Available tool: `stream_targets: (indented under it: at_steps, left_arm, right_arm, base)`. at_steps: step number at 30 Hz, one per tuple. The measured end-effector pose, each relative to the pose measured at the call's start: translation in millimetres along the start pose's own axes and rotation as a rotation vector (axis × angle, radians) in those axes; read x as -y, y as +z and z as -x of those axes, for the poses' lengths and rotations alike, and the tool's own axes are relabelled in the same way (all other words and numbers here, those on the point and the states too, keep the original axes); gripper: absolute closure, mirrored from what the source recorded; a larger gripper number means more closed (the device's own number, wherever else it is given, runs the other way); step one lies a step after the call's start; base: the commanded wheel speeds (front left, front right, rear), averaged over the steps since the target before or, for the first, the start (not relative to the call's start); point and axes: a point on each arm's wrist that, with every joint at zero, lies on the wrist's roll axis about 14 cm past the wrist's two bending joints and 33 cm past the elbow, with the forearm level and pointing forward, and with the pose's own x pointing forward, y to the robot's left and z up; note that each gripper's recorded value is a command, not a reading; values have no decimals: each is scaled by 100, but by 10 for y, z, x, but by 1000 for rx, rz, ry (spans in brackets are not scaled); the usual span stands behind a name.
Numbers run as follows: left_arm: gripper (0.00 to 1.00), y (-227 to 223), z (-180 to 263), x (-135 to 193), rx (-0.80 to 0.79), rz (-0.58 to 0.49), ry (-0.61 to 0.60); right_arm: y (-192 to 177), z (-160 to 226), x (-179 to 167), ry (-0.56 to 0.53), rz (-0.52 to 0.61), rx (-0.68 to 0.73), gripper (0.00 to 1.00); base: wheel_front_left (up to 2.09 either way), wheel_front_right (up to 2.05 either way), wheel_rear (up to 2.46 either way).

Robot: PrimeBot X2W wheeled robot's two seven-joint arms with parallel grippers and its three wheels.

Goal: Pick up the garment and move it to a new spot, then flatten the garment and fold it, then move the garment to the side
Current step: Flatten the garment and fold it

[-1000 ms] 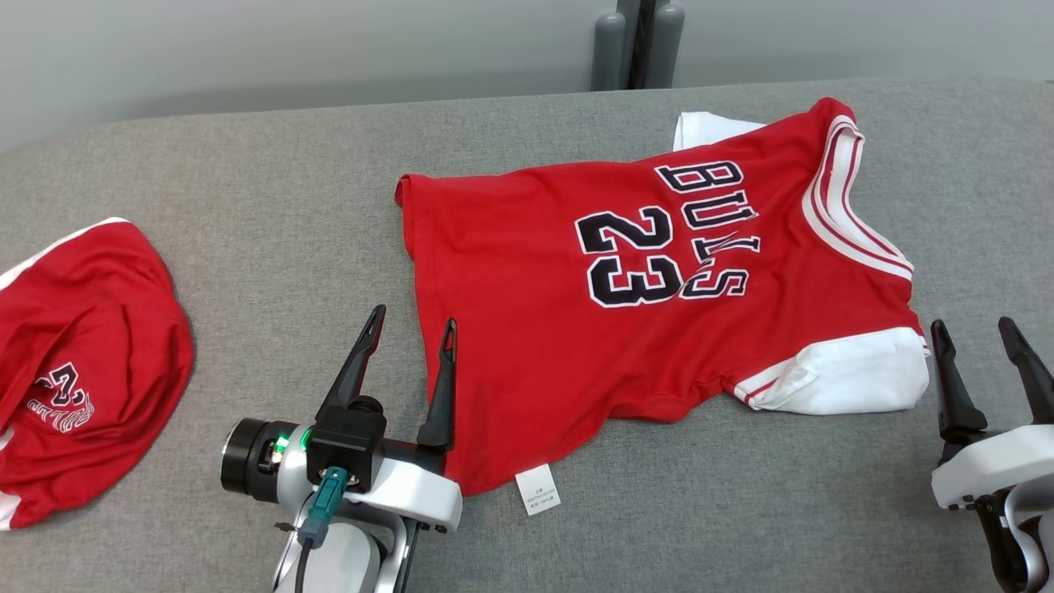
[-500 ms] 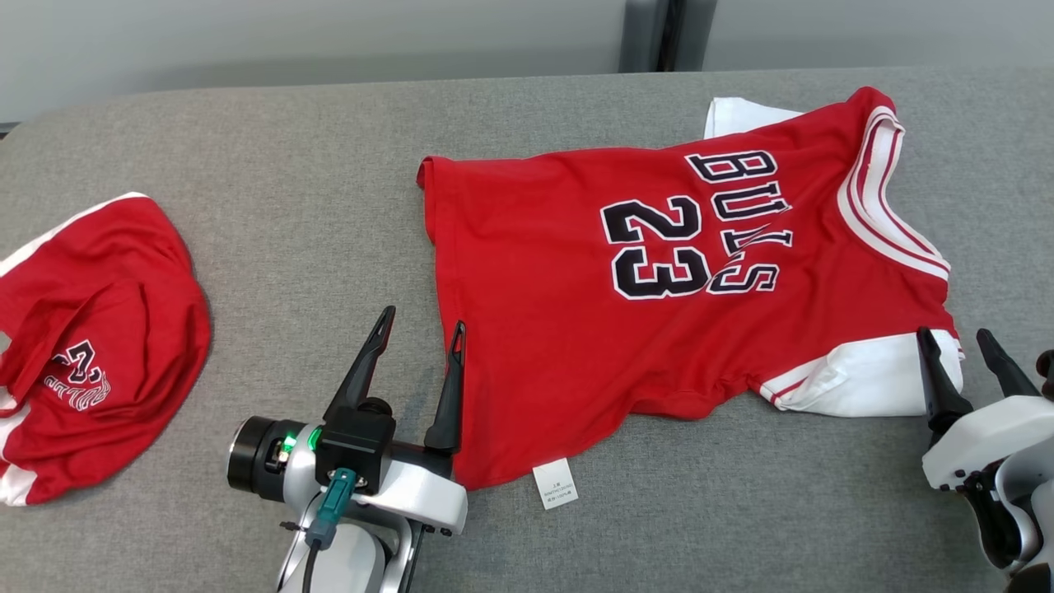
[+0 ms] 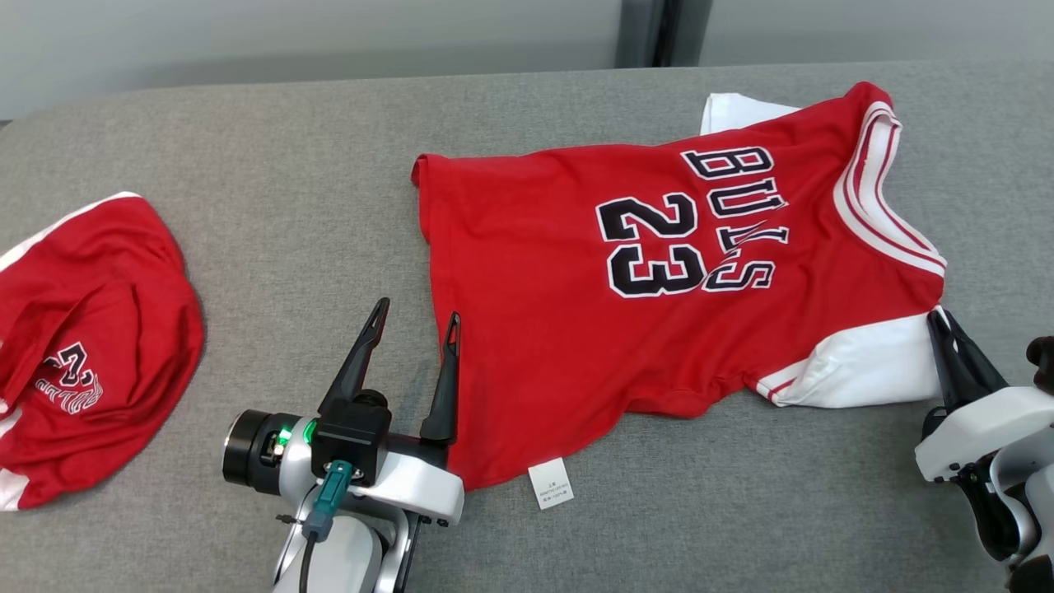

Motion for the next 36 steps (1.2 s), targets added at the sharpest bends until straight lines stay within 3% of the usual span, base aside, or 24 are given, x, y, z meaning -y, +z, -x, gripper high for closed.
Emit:
stream_targets:
  at_steps: [7, 14, 16, 17, 18, 22, 26, 30, 33, 36]
  left_arm:
    - [0, 44, -13, 88, 12, 12, -17]
    - [0, 44, -51, 246, 13, 22, -60]
    - [0, 54, -63, 275, 16, 23, -68]
    - [0, 58, -70, 283, 18, 23, -70]
    - [0, 61, -75, 293, 19, 24, -72]
    - [0, 60, -88, 345, 19, 27, -89]
    - [0, 57, -88, 361, 18, 26, -94]
    - [0, 66, -82, 349, 20, 25, -90]
    - [0, 77, -81, 335, 22, 25, -86]
    - [0, 80, -78, 329, 23, 25, -84]
  right_arm:
    - [157, 317, -159, 105, 105, 84, 100]
    - [73, 774, -215, 195, 247, 65, 99]
    - [-55, 927, -165, 214, 306, 17, 70]
    - [-121, 995, -138, 225, 338, -10, 43]
    - [-199, 1065, -116, 242, 384, -41, 0]
    - [-477, 1303, -11, 297, 519, -155, 0]
    - [-647, 1433, 84, 310, 555, -227, 0]
    - [-566, 1396, 268, 224, 495, -215, 0]
    - [-264, 1248, 402, 107, 373, -105, 0]
    - [-71, 1178, 429, 57, 311, -28, 0]
  base:
    - [0, 0, 0]
    - [0, 0, 0]
    - [0, 0, 0]
    - [0, 0, 0]
    - [0, 0, 0]
    - [0, 0, 0]
    - [0, 0, 0]
    - [0, 0, 0]
    - [0, 0, 0]
    - [0, 0, 0]
